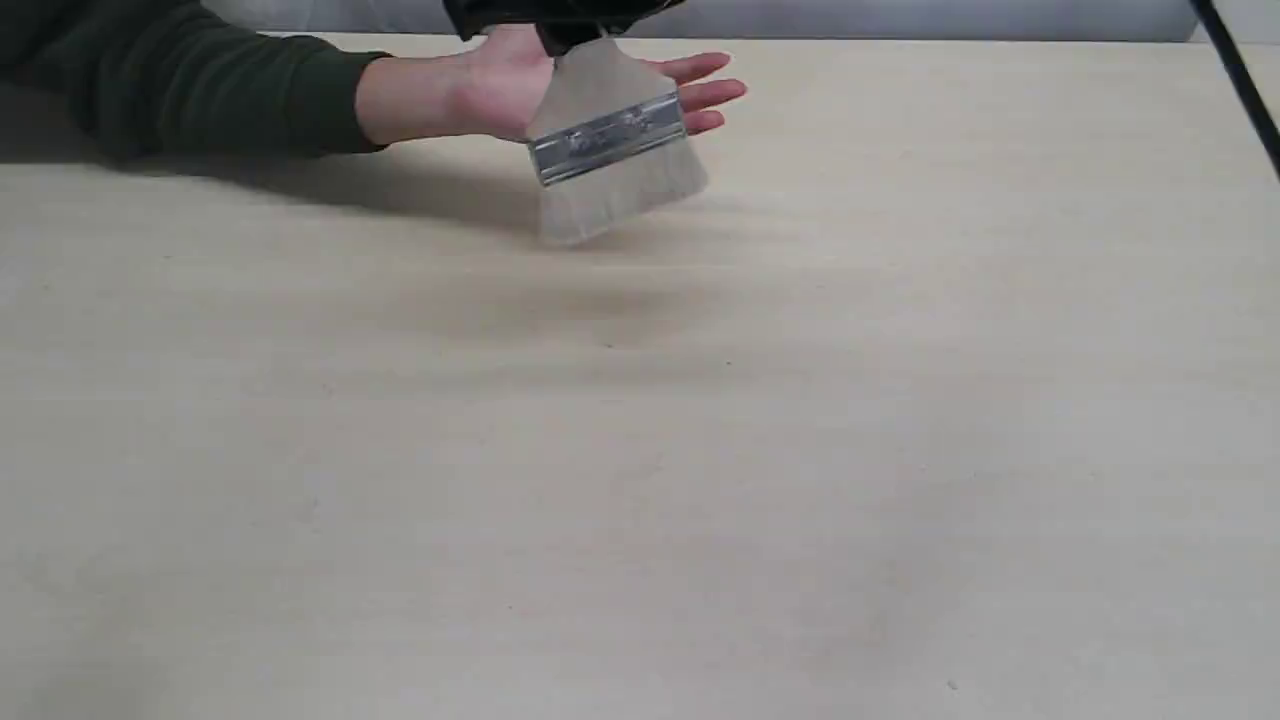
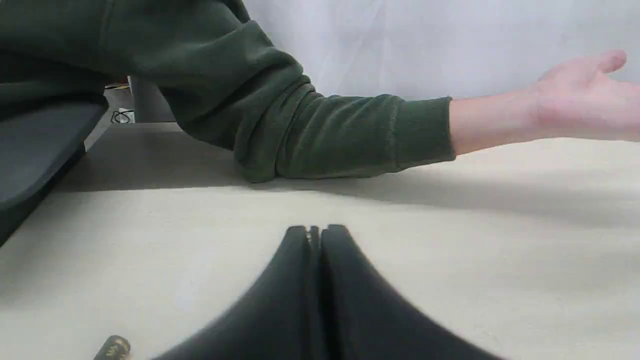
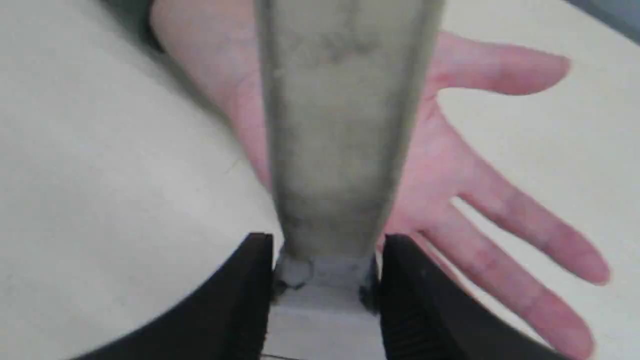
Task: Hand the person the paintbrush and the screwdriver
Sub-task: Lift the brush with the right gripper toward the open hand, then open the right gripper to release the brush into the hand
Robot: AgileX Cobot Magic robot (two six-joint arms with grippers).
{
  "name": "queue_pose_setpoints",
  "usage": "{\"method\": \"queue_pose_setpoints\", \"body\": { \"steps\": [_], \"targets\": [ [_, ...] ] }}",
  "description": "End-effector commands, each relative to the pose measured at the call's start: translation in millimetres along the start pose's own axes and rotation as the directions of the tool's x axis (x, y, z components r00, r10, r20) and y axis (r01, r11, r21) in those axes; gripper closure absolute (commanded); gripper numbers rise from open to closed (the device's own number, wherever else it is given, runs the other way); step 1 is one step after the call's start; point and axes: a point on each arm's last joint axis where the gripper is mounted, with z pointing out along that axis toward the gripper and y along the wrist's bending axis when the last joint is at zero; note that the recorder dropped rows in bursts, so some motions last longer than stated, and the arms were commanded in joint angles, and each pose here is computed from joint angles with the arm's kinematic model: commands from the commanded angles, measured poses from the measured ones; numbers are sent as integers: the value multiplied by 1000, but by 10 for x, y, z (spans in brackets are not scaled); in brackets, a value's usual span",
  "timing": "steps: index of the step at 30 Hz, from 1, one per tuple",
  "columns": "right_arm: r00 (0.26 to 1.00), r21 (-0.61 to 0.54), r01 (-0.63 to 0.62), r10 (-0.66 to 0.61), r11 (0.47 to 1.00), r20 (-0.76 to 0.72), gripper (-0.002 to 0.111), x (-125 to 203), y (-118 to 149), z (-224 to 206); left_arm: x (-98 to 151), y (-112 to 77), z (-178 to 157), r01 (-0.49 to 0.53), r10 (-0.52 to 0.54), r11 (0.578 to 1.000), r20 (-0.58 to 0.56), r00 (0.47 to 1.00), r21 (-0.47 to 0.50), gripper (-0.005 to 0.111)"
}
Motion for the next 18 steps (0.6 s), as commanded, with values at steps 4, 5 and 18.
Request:
{"method": "queue_pose_setpoints", "body": {
  "steps": [4, 5, 18],
  "targets": [
    [994, 42, -40, 35, 998, 105, 104, -127, -267, -37, -3, -5, 0, 5, -5, 1000, 10, 1000, 8, 107],
    [993, 45, -41, 36, 998, 112, 104, -131, -284, -11, -3, -5, 0, 5, -5, 1000, 10, 1000, 8, 107],
    [986, 78, -90, 78, 993, 147, 104, -194, -454, 554, -3, -5, 0, 5, -5, 1000, 10, 1000, 8, 107]
  ]
}}
